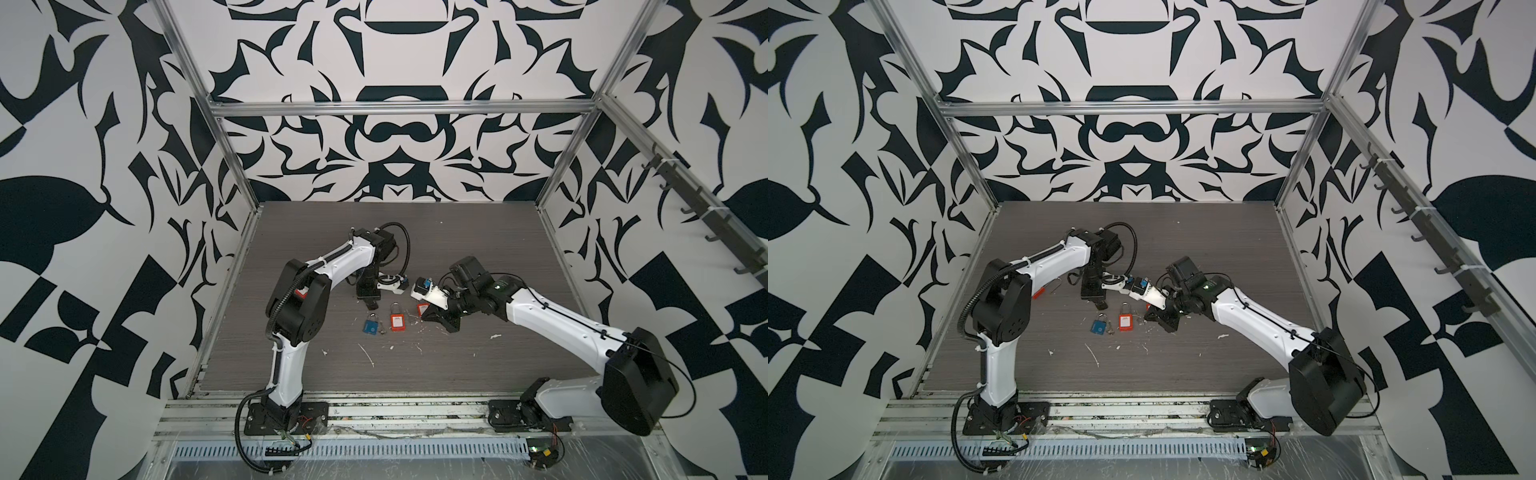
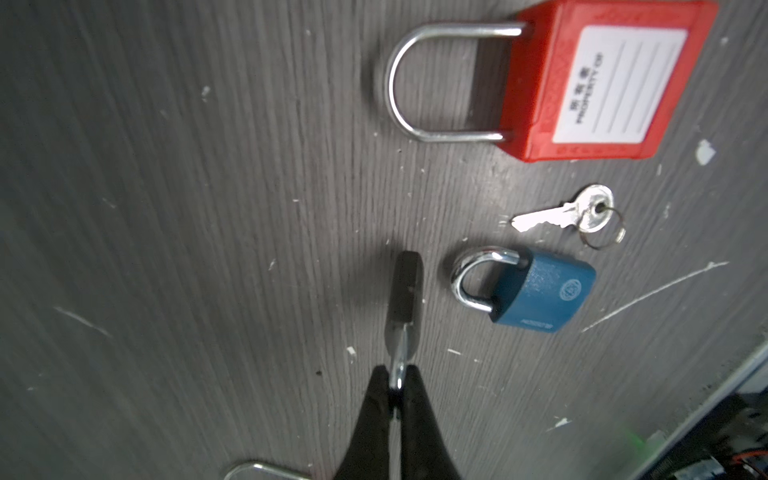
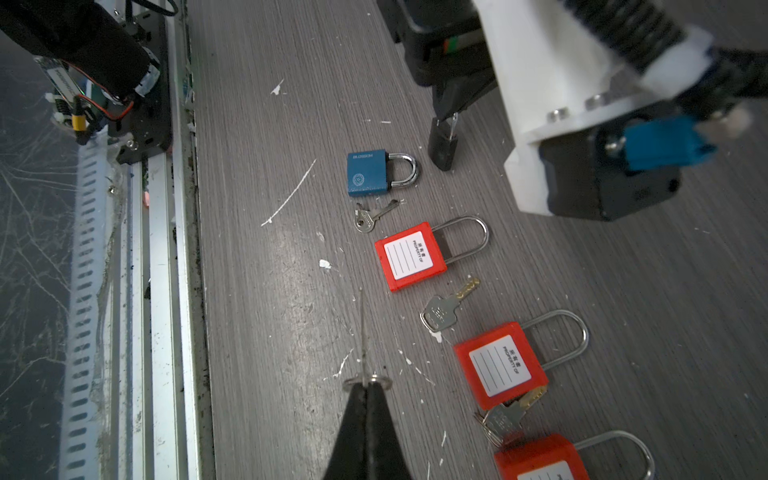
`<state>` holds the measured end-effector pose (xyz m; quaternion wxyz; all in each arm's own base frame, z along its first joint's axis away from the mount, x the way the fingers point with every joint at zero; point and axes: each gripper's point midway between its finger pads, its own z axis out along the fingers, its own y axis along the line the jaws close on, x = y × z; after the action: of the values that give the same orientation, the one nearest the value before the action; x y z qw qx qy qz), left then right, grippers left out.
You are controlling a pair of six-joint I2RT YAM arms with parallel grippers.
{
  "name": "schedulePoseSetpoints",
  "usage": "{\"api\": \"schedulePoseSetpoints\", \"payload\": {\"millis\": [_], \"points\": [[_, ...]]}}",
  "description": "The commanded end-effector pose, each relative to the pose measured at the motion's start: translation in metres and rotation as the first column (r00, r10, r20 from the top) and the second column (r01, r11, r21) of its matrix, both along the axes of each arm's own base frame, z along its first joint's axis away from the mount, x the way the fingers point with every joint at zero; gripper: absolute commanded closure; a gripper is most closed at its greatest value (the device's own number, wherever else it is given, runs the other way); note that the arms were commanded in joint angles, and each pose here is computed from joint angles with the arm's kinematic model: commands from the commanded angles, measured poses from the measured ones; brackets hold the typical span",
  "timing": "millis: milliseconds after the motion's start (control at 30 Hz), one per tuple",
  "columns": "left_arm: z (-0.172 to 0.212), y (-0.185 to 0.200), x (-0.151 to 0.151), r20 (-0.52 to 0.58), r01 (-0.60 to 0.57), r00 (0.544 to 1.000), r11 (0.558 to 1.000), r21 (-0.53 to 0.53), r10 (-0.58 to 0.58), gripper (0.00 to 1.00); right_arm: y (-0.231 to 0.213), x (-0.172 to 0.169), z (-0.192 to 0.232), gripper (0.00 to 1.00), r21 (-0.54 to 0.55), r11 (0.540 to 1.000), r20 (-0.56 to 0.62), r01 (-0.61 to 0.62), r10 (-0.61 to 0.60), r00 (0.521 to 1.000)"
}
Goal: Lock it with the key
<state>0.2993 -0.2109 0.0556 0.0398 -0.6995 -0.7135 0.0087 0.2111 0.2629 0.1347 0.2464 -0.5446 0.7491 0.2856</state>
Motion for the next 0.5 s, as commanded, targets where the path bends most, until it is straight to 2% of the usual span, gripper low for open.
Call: {"api": "schedulePoseSetpoints", "payload": {"millis": [0,100,200,300,467], "points": [[-0.007,0.008,-0.010,-0.061,0.010,0.998,0.997,0.072,-0.005,1.00,0.006,0.002,0.006,1.00,0.039,0.999,0.000,-0.010,0.010,1.000],[-0.012,0.009,-0.003,-0.047,0.007,0.999,0.995,0.103,-0.002,0.99,0.008,0.002,0.003,1.00,0.037,0.999,-0.020,-0.012,0.012,1.000],[-0.009,0.002,0.004,-0.031,-0.007,0.999,0.996,0.086,0.009,0.89,0.011,0.002,0.003,1.00,0.049,0.999,-0.048,-0.003,0.005,0.999],[-0.006,0.000,0.012,-0.005,-0.008,1.000,0.996,0.094,0.009,0.83,0.016,0.000,0.007,1.00,0.071,0.997,-0.093,0.011,-0.005,0.996],[-0.008,-0.003,0.031,0.071,-0.043,0.997,0.995,0.088,0.037,0.74,0.020,0.010,0.011,1.00,0.097,0.988,-0.143,0.117,-0.103,0.984]]}}
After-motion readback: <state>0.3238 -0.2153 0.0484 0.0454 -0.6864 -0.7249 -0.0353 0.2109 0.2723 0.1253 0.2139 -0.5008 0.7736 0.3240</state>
